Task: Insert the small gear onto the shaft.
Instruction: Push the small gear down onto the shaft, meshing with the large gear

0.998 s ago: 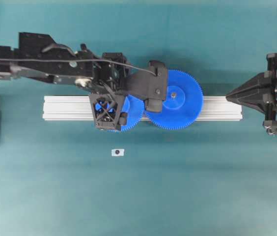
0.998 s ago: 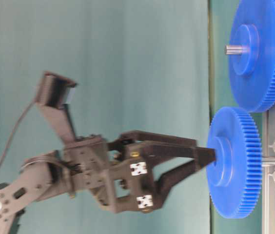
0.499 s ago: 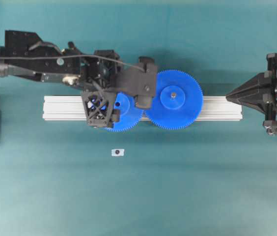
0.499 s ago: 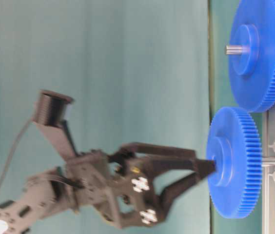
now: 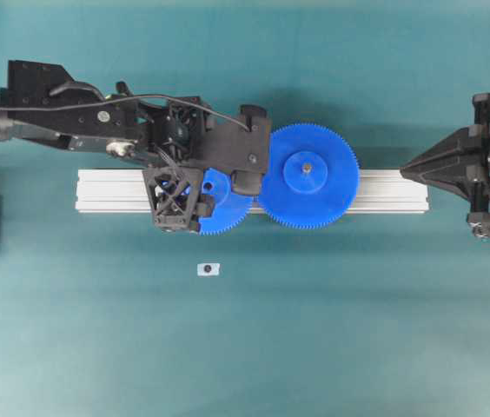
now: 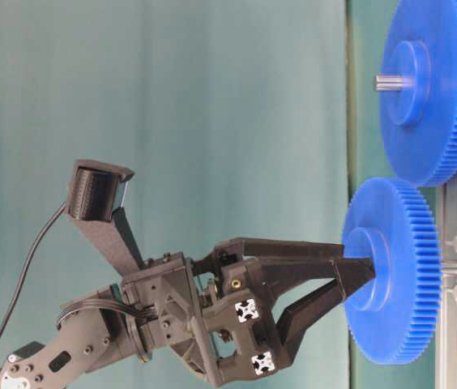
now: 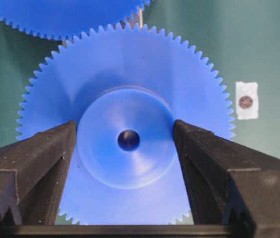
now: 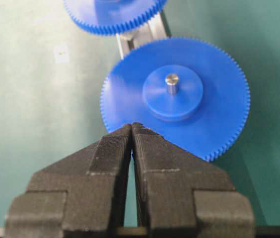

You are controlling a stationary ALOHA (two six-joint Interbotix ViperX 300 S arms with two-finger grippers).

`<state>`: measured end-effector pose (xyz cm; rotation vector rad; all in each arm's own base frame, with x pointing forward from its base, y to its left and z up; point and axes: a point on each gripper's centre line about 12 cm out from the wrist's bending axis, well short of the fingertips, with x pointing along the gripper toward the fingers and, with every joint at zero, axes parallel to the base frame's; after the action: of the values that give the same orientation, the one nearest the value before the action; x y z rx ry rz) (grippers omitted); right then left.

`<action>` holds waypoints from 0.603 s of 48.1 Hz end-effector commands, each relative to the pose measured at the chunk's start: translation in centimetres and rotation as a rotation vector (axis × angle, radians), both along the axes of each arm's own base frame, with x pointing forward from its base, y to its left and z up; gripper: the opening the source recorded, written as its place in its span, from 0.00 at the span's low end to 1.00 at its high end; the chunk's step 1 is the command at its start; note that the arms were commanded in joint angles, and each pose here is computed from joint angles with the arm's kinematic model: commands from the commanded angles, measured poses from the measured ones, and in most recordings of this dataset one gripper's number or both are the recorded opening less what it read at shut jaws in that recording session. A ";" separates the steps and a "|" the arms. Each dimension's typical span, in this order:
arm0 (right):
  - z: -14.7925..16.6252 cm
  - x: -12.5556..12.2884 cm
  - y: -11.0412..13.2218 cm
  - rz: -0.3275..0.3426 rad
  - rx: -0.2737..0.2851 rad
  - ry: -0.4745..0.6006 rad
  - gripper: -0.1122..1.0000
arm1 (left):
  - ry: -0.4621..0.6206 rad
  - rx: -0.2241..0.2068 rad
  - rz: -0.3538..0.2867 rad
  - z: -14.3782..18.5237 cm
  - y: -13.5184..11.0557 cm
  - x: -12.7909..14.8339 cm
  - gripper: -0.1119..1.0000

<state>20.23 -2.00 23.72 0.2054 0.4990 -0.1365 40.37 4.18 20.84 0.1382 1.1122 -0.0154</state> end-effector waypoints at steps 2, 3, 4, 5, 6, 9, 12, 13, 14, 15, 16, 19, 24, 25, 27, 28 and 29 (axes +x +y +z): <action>0.4 0.2 0.0 -0.005 0.007 -0.019 0.20 | -0.035 0.008 0.007 1.5 0.5 0.0 0.77; 0.4 0.2 0.0 -0.006 0.009 -0.019 0.20 | -0.039 0.009 0.010 1.7 0.6 0.0 0.77; 0.5 0.2 0.0 -0.006 0.009 -0.021 0.20 | -0.041 0.009 0.012 1.8 0.7 0.0 0.77; 0.5 0.2 0.0 -0.006 0.009 -0.021 0.20 | -0.045 0.009 0.012 2.0 0.7 0.1 0.77; 0.5 0.2 0.0 -0.006 0.010 -0.023 0.20 | -0.056 0.012 0.011 2.5 0.7 0.2 0.77; 0.6 0.2 0.0 -0.009 0.015 -0.025 0.20 | -0.088 0.015 0.011 3.8 0.7 0.4 0.77; 0.5 0.2 0.0 -0.014 0.023 -0.024 0.20 | -0.123 0.022 0.008 5.1 0.7 0.5 0.77; 0.5 0.1 0.0 -0.015 0.026 -0.024 0.20 | -0.135 0.024 0.008 5.6 0.8 0.5 0.77; 0.4 0.1 0.0 -0.016 0.028 -0.023 0.20 | -0.142 0.028 0.006 5.9 0.8 0.6 0.77; 0.4 0.1 0.0 -0.017 0.029 -0.023 0.20 | -0.149 0.030 0.006 6.2 0.9 0.5 0.76; 0.4 0.1 0.0 -0.017 0.030 -0.021 0.20 | -0.155 0.033 0.005 6.4 0.9 0.5 0.76; 0.3 0.1 0.0 -0.019 0.033 -0.020 0.20 | -0.161 0.037 0.004 6.7 1.1 0.4 0.76; 0.3 0.0 0.0 -0.019 0.033 -0.022 0.20 | -0.148 0.036 0.004 6.2 1.2 0.3 0.75; 0.4 0.0 0.0 -0.019 0.033 -0.026 0.20 | -0.145 0.036 0.004 6.1 1.2 0.3 0.75; 0.4 0.0 0.0 -0.019 0.032 -0.028 0.20 | -0.141 0.035 0.004 5.9 1.2 0.2 0.74; 0.5 0.0 0.0 -0.019 0.032 -0.029 0.20 | -0.139 0.034 0.006 5.9 1.2 0.2 0.73; 0.5 0.0 0.0 -0.019 0.032 -0.032 0.20 | -0.141 0.034 0.006 5.9 1.2 0.2 0.73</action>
<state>20.04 -1.98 23.63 0.2337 0.4926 -0.1435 40.71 5.20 25.40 0.1594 1.0082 0.0084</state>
